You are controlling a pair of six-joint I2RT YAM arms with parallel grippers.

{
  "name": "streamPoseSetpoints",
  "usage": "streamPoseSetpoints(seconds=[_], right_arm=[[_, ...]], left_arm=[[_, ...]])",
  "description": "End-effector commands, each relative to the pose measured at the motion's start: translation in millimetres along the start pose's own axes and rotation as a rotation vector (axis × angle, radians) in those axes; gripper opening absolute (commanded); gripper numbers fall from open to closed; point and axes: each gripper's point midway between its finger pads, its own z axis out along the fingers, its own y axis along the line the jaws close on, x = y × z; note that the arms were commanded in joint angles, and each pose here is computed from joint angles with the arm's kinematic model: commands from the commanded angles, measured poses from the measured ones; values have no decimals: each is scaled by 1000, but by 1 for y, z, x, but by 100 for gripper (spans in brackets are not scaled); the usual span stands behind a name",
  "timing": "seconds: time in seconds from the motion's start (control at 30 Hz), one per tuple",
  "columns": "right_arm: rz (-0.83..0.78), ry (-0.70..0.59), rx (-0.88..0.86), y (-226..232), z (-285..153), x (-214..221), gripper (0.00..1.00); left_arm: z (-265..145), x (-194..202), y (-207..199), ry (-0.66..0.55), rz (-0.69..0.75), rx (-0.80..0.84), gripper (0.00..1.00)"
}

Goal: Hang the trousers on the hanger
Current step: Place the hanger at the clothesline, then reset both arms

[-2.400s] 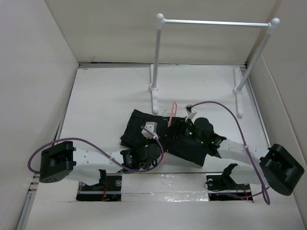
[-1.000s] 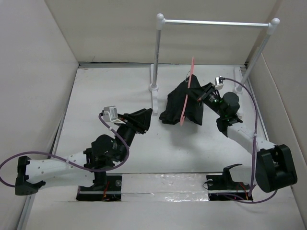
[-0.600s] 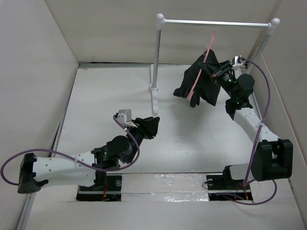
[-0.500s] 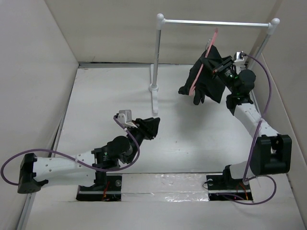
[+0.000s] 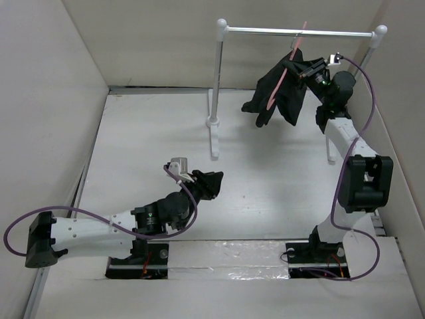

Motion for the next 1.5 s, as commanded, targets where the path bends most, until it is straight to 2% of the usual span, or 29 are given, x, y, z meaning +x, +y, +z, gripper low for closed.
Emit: streamPoseSetpoints(seconds=[0.0, 0.53, 0.73, 0.83, 0.87, 1.03, 1.07, 1.37, 1.47], right_arm=[[-138, -6, -229, 91, 3, -12, 0], [-138, -20, -167, 46, 21, -60, 0], [-160, -13, -158, 39, 18, -61, 0], [-181, -4, -158, 30, 10, -54, 28], [-191, -4, -159, 29, 8, -52, 42], [-267, -14, -91, 15, -5, -49, 75], [-303, -30, -88, 19, -11, -52, 100], [-450, -133, 35, 9, -47, -54, 100], [-484, -159, 0, 24, -65, -49, 100]], left_arm=[[0, -4, 1, -13, -41, -8, 33], [-1, 1, 9, 4, -31, -45, 33], [1, 2, 9, 1, -29, -53, 33], [1, 6, 12, 9, -18, -60, 33], [1, 6, 12, 12, -7, -63, 34], [0, 5, 19, 11, 14, -99, 36], [0, 4, 19, 7, 15, -102, 37], [-6, -12, 21, -6, 5, -125, 45], [-8, -14, 22, -4, 6, -124, 52]])
